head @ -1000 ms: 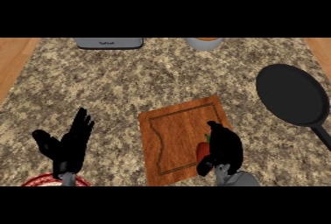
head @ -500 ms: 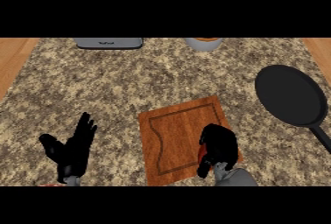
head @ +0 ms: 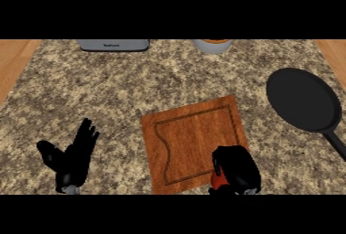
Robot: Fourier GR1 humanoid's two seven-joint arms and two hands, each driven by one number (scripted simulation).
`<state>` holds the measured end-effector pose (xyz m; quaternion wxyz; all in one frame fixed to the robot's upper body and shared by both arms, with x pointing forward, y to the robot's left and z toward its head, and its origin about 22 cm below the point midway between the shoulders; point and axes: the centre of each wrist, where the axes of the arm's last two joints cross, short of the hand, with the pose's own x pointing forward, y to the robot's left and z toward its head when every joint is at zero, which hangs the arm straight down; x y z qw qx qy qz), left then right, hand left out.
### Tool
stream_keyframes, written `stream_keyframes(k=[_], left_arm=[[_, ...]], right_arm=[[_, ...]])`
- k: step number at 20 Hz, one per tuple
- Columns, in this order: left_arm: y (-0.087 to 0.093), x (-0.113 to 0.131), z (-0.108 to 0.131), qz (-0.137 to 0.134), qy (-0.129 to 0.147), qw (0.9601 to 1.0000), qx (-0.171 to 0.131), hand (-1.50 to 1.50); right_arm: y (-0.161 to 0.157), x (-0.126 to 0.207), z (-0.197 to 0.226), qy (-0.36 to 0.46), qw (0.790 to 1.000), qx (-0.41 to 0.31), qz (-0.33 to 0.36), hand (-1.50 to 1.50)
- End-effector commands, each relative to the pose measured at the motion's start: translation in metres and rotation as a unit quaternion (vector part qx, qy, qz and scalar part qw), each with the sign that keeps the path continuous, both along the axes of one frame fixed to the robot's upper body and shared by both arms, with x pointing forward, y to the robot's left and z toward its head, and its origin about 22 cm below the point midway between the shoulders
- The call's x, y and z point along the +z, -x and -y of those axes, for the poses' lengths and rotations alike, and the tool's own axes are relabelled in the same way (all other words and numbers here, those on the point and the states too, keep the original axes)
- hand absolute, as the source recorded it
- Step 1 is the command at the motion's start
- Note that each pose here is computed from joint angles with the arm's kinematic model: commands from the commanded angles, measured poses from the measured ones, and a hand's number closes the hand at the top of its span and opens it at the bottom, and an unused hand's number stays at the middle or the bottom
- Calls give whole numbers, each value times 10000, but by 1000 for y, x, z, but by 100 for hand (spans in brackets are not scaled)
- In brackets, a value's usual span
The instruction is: Pick the bell pepper from the cutting board and place it in the pan
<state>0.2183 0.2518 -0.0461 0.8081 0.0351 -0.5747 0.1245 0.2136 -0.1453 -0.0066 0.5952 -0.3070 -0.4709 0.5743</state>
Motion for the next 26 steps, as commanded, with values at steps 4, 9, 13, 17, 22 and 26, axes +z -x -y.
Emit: stream_keyframes(k=[4, 9, 13, 17, 22, 26], left_arm=[[3, 8, -1, -114, 58, 9999, 56, 0], [-2, -5, -4, -51, -117, 9997, 198, 0], [7, -9, -9, -11, -52, 10000, 45, 0], [-5, 3, 9, 28, 38, 10000, 15, 0], [-3, 24, 1, 5, 78, 10000, 39, 0], [10, -9, 3, 44, 70, 10000, 26, 0]], right_arm=[[30, 31, 46, -37, 9886, 1144, 980, 150], [36, 74, 59, -528, 9611, 639, 2634, 150], [53, 99, 68, -931, 9449, 76, 3137, 150], [47, 125, 82, -1105, 9446, -323, 3074, 150], [20, 131, 102, -1435, 9416, -717, 2959, 150], [-9, 126, 142, -1626, 9339, -858, 3065, 150]])
